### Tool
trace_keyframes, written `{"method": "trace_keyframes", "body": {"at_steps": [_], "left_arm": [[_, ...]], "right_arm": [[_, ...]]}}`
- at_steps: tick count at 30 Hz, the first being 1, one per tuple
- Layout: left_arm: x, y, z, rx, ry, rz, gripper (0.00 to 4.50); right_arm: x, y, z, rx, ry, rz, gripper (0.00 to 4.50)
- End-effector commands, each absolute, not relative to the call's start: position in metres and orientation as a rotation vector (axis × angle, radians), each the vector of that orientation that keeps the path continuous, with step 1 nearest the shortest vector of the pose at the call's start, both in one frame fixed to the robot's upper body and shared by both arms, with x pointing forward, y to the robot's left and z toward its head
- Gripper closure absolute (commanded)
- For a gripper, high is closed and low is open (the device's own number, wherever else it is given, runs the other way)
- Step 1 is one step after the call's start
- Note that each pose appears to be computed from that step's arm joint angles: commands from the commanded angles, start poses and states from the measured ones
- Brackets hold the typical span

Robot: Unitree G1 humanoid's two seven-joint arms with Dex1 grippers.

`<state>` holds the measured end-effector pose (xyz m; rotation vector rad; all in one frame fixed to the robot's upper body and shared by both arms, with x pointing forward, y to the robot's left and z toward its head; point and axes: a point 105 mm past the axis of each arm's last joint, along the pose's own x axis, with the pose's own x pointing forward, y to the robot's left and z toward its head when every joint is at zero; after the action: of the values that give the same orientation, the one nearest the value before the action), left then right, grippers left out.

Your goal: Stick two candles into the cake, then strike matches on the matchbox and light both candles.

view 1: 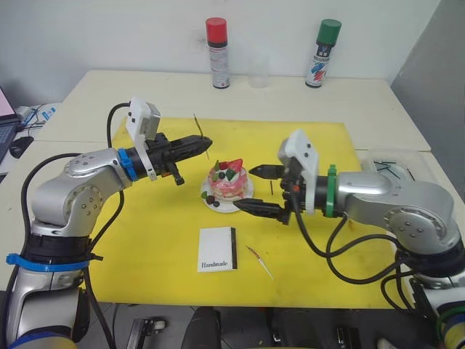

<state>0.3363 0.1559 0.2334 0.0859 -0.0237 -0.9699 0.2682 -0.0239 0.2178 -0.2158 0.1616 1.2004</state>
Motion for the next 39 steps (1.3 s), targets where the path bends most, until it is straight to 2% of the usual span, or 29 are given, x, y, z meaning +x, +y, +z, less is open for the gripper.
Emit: {"method": "trace_keyframes", "body": {"at_steps": [1,22,39], "left_arm": [[0.338,0.156,0.234,0.129,-0.061,-0.976,4.5],[0.345,0.149,0.207,0.129,-0.006,-0.992,4.5],[0.341,0.143,0.184,0.135,0.05,-1.012,4.5]], "right_arm": [[0.272,-0.02,0.225,-0.267,0.121,1.184,0.02],[0.276,-0.016,0.222,-0.274,0.092,1.15,0.02],[0.277,-0.018,0.219,-0.301,0.094,1.146,0.02]]}}
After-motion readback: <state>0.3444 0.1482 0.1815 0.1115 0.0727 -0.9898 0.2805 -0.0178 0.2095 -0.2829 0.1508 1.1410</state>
